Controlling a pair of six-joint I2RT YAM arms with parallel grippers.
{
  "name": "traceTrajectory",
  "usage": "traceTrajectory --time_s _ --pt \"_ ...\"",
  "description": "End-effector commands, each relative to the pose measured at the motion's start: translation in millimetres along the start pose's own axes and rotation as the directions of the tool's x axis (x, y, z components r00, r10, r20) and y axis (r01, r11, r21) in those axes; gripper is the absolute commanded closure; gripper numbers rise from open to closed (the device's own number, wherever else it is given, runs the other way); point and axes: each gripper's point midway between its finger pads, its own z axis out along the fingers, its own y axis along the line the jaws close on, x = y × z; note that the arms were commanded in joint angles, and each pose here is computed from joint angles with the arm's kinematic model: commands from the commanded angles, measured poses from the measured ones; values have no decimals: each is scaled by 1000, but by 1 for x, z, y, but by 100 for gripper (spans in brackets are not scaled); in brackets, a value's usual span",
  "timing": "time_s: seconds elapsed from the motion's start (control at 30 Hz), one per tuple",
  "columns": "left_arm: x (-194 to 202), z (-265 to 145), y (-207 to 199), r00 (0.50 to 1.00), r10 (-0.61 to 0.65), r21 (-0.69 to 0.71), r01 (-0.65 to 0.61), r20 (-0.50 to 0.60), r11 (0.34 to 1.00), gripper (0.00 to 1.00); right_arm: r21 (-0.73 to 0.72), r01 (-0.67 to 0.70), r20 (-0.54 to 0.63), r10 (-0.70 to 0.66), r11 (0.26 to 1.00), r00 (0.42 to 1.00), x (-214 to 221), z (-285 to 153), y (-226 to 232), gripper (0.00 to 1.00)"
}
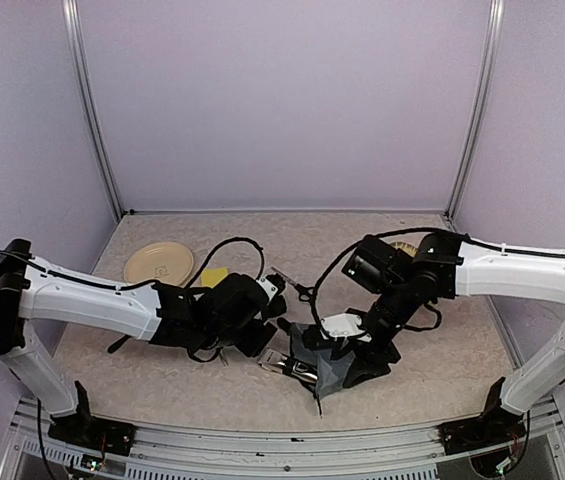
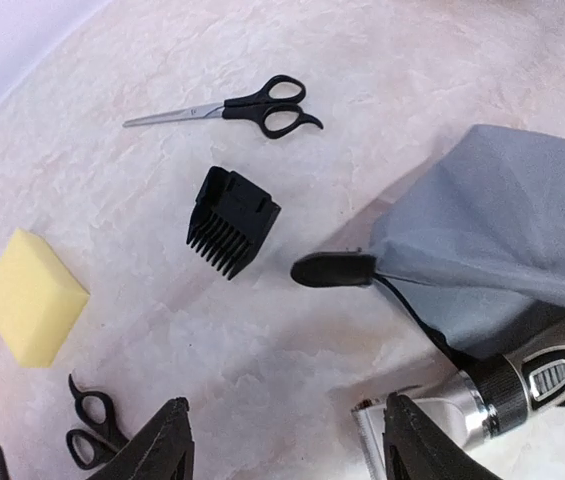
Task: Sort the hair-cutting tools
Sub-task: Adjust the kit bag at the center of the board.
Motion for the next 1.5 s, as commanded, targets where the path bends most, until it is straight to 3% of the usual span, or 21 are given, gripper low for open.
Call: traceTrajectory --time_s 0.0,0.1,0.47,0.63,0.93,1.13,1.47 --pt "-21 23 -10 987 -157 236 158 -21 959 41 85 94 -60 -89 992 994 -3 22 -10 37" --pt "-28 33 -9 978 -205 354 203 -32 913 44 97 135 -66 -129 986 989 -9 31 -14 36" --pt "-29 63 -19 997 -80 547 60 13 835 45 134 171 -53 -166 976 985 -27 42 -28 36" --pt "-26 79 -19 999 -36 539 30 1 842 52 125 173 -55 -168 977 984 -34 47 -26 36" --pt "-7 71 -29 999 4 607 22 -41 794 83 121 176 -83 -166 977 983 -27 51 -23 36" --pt "2 53 -29 998 -47 617 67 -50 784 100 124 177 -98 -165 976 981 -33 61 -27 37" --pt "9 30 -15 983 -145 518 182 -112 836 100 -19 265 -73 -265 964 961 -45 82 16 37"
